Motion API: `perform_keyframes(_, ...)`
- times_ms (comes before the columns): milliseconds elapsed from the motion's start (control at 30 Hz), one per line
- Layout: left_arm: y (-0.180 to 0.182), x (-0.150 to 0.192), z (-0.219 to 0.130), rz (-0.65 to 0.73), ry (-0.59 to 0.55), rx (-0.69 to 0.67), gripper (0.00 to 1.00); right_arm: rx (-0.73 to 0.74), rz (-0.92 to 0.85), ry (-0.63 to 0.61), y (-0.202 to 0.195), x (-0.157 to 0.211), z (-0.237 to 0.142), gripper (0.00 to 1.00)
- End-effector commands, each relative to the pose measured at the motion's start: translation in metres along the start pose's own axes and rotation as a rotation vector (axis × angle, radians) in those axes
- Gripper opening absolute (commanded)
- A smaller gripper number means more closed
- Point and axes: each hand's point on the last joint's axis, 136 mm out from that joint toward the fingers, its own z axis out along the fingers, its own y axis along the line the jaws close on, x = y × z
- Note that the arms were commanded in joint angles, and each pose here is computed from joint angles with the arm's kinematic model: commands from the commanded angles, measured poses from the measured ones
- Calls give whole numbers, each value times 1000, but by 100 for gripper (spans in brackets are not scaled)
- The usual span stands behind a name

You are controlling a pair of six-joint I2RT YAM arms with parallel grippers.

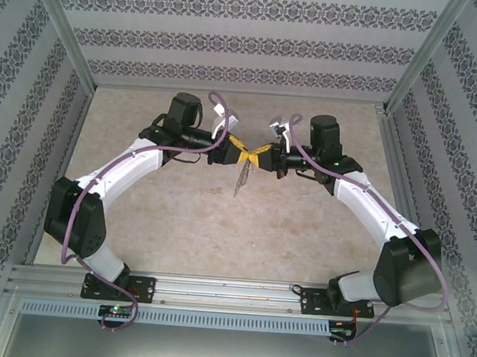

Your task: Put the keys on the keyring

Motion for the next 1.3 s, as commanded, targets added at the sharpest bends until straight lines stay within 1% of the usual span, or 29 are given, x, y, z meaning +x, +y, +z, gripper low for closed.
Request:
perform_keyframes(0,-8,-14,0,55,-32,40,17,-22,-59,-33,8,-20,0,0)
perform_keyframes(233,-12,-7,0,45,-20,59,17,-10,-64,-39,6,-22,0,0)
perform_keyframes(300,-14,-5,-1,40,-12,64,23,-8,-64,-39,6,-22,0,0)
perform_keyframes(433,-14,-3,-1,41,-6,64,23,1,-65,-42,4,-23,-1,0)
perform_keyframes(567,-15,-1,-1,39,-2,70,19,10,-64,-45,2,-22,-2,0)
perform_keyframes(800,-16,1,-1,33,2,78,0,15,-59,-49,0,-23,-3,0)
perform_keyframes(967,-16,3,1,36,1,74,0,15,-59,-57,0,-25,-2,0)
perform_keyframes(1067,-7,1,1,54,-22,-5,0,22,-62,-67,2,-28,-4,0)
perform_keyframes(1100,-4,-2,-1,69,-45,-40,0,34,-62,-74,2,-29,-6,14)
perform_keyframes(1133,-1,-2,-2,76,-66,-68,0,45,-64,-81,2,-30,-8,25)
perform_keyframes(1200,0,-9,-7,107,-122,-113,0,68,-65,-104,2,-33,-15,37)
perform_keyframes(1267,0,-15,-12,135,-178,-141,0,99,-67,-131,1,-35,-23,42)
